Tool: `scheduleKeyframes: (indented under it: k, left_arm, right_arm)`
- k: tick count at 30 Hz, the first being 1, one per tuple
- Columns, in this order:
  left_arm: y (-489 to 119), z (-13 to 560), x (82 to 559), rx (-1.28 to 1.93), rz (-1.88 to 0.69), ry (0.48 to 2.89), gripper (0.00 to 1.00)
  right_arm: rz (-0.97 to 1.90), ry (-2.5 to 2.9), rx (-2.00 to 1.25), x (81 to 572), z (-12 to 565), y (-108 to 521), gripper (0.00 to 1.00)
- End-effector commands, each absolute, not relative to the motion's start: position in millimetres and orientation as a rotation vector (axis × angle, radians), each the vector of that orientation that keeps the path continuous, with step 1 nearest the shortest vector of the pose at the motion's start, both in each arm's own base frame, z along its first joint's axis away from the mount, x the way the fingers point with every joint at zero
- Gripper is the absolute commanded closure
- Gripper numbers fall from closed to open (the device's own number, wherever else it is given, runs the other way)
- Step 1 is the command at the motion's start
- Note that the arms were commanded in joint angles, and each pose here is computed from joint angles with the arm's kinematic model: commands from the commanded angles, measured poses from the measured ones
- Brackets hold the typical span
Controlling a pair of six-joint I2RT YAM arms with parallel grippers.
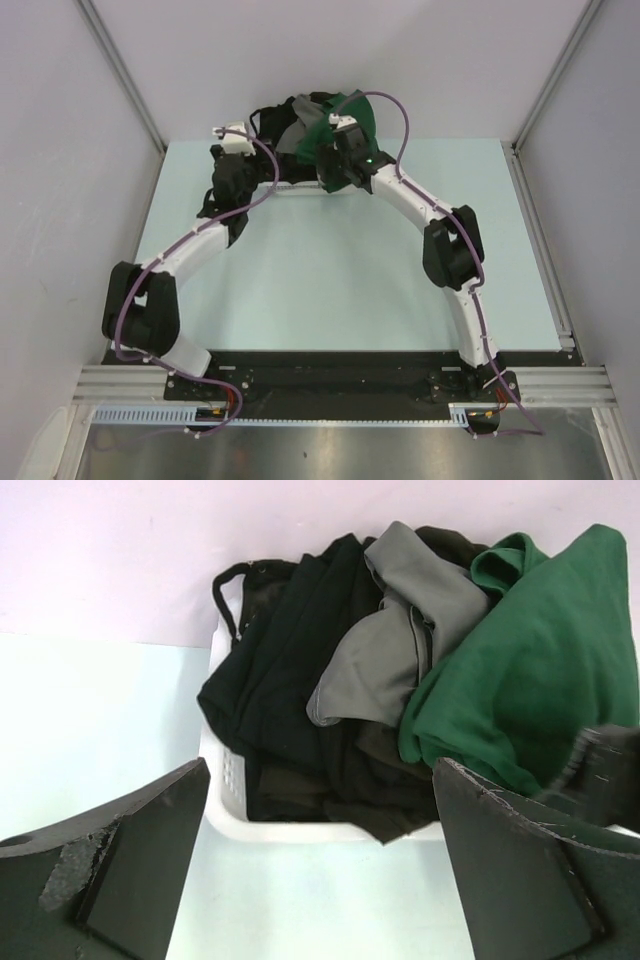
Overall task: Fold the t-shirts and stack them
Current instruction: Grab crumpled tshirt from bin with the right arm
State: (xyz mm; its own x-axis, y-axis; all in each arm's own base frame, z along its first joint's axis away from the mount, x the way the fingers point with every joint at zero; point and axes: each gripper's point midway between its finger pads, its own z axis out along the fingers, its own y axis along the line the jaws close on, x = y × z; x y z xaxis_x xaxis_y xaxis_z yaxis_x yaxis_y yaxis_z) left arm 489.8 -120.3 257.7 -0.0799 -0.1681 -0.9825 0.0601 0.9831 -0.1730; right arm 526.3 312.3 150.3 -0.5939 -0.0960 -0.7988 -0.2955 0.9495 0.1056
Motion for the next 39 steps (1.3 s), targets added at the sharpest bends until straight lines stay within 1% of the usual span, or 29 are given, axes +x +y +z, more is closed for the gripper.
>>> scheduleKeyframes:
  k: [1,3,5,6,7,8,9,10,11,12,13,15,18,19,21,22,24,26,28,29,32,34,39]
  left_arm:
    - [-118,279,468,-0.066,-0.210,1.582,0.00]
    - [-116,270,462,-0.067,-0.208,1.600,0.00]
    - [-113,272,455,-0.065,-0.205,1.593,0.01]
    - [-111,267,452,-0.064,-0.198,1.601,0.01]
    - [-110,267,450,-0.063,-0.192,1.598,0.01]
    - [-108,271,446,-0.064,-0.192,1.589,0.01]
    - [-107,266,444,-0.060,-0.185,1.598,0.00]
    - [-107,266,442,-0.059,-0.184,1.597,0.01]
    - [-105,269,439,-0.063,-0.184,1.589,0.00]
    - [-105,268,437,-0.060,-0.183,1.591,0.01]
    - [-105,268,436,-0.058,-0.184,1.589,0.00]
    - [-104,272,434,-0.059,-0.186,1.580,0.00]
    - [-104,276,432,-0.062,-0.194,1.571,0.00]
    - [-104,276,431,-0.063,-0.195,1.571,0.01]
    - [-106,275,428,-0.062,-0.206,1.573,0.00]
    - [-106,273,427,-0.062,-0.206,1.576,0.01]
    - [-107,269,423,-0.063,-0.215,1.584,0.00]
    - [-109,260,418,-0.056,-0.217,1.602,0.00]
    - [-111,260,412,-0.048,-0.220,1.601,0.01]
    - [-110,254,409,-0.041,-0.215,1.613,0.00]
    - [-111,253,399,-0.023,-0.211,1.618,0.00]
    - [-112,255,394,-0.014,-0.212,1.614,0.00]
    - [-111,255,383,0.003,-0.210,1.620,0.00]
  right_arm:
    - [0.413,2.168,-0.305,517,165,360,0.00]
    - [0.422,2.188,-0.309,515,155,366,0.00]
    - [0.419,2.206,-0.307,512,146,369,0.00]
    - [0.426,2.217,-0.316,511,141,371,0.05]
    - [0.430,2.227,-0.313,511,140,372,0.23]
    - [0.428,2.241,-0.314,512,135,371,0.37]
    - [0.403,2.294,-0.319,508,120,368,0.49]
    - [0.405,2.282,-0.315,511,128,370,0.70]
    - [0.379,2.320,-0.317,508,120,364,0.82]
    - [0.357,2.329,-0.313,509,118,362,0.95]
    - [0.343,2.339,-0.300,510,116,360,1.00]
    - [0.324,2.361,-0.297,507,115,355,1.00]
    - [0.322,2.324,-0.315,502,137,353,1.00]
    - [0.327,2.284,-0.314,500,160,353,1.00]
    - [0.319,2.224,-0.332,499,187,353,1.00]
    - [0.339,2.163,-0.326,497,219,353,1.00]
    - [0.344,2.088,-0.337,493,254,354,1.00]
    - [0.364,1.994,-0.317,487,303,352,1.00]
    - [0.368,1.929,-0.323,480,335,352,1.00]
    - [0.375,1.875,-0.308,473,364,347,1.00]
    - [0.357,1.787,-0.291,456,411,333,1.00]
    - [0.338,1.748,-0.293,445,431,324,1.00]
    - [0.280,1.637,-0.224,415,495,279,1.00]
